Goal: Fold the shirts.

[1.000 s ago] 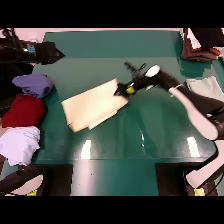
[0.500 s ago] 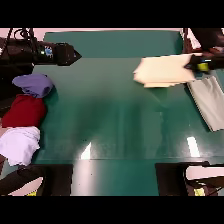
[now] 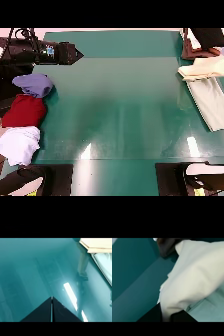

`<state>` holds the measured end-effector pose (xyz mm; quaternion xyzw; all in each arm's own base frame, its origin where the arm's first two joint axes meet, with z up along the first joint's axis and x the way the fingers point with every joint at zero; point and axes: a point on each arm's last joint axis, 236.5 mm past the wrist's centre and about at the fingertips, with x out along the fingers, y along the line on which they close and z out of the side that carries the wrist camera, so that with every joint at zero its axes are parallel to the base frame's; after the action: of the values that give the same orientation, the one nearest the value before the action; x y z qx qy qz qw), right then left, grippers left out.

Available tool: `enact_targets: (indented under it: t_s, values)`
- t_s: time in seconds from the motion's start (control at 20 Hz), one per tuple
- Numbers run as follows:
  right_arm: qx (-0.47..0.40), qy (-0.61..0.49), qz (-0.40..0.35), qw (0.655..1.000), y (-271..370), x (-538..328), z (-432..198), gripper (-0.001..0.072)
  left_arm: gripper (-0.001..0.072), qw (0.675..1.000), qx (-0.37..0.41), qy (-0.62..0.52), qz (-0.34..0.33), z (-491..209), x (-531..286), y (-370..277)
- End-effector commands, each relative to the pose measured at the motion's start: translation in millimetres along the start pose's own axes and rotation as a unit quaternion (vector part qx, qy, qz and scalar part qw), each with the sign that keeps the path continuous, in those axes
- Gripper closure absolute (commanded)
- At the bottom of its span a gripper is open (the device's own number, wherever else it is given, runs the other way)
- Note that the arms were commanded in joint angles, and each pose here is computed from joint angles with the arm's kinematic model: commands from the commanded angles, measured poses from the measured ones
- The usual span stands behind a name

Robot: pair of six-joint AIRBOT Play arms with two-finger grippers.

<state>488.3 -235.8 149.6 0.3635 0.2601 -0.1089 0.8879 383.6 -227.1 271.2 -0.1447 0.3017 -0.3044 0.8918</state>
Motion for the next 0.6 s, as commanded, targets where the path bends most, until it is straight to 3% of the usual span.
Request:
enact_targets:
  t_s: [0.0, 0.25, 0.55]
  values:
    - [-0.010, -0.060, 0.021, 0.998, 23, -19, 42, 0.0689, 0.0684, 1.000, -0.003, 0.002, 0.000, -1, 0, 0]
    - [-0.057, -0.061, 0.042, 0.996, 61, -51, 59, 0.0689, 0.0684, 1.000, -0.001, 0.011, 0.000, -5, 0, 0]
    - [-0.061, -0.043, -0.010, 0.997, 34, -74, 30, 0.0689, 0.0684, 1.000, -0.001, 0.027, 0.001, -13, 0, 0]
